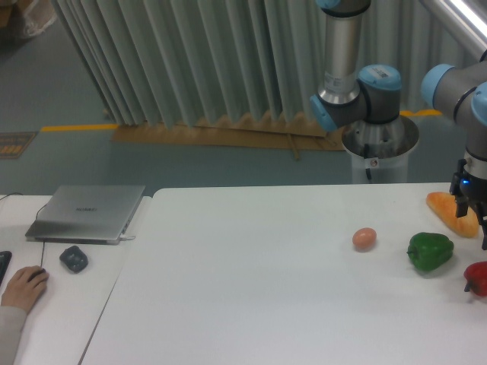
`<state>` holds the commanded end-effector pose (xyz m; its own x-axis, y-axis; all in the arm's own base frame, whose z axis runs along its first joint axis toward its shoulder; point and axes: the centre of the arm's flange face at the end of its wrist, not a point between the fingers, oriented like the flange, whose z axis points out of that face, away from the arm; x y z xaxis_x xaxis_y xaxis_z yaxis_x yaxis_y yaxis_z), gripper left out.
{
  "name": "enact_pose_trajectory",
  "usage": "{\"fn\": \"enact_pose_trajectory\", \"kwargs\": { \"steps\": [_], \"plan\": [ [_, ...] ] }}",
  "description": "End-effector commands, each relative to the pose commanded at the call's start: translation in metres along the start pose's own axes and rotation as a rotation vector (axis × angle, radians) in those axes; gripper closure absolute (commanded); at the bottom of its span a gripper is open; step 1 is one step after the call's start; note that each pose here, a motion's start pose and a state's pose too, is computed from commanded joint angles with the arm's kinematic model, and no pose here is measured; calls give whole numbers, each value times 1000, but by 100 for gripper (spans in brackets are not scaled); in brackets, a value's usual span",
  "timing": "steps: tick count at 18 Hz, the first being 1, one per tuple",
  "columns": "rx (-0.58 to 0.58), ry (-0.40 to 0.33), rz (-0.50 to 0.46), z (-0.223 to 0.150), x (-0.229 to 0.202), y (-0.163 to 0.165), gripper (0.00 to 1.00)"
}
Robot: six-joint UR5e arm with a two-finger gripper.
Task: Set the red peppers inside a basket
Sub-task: 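Move the gripper down past the orange item toward the red pepper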
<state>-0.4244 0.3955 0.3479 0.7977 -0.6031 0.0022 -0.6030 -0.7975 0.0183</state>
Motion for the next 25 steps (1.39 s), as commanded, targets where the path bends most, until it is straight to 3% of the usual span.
{"fn": "enact_pose_trajectory", "kwargs": {
  "steps": [3, 7, 9, 11, 12, 18, 25],
  "plan": [
    [-2, 5, -14, 4, 1, -1, 0],
    [4, 8, -110, 8, -1, 6, 0],
    [17, 9, -199, 8, -2, 12, 0],
    [33, -26, -364, 5, -6, 13, 0],
    [39, -42, -385, 2, -9, 12, 0],
    [43, -72, -449, -2, -20, 12, 0],
    [38, -101, -416, -8, -40, 12, 0]
  ]
}}
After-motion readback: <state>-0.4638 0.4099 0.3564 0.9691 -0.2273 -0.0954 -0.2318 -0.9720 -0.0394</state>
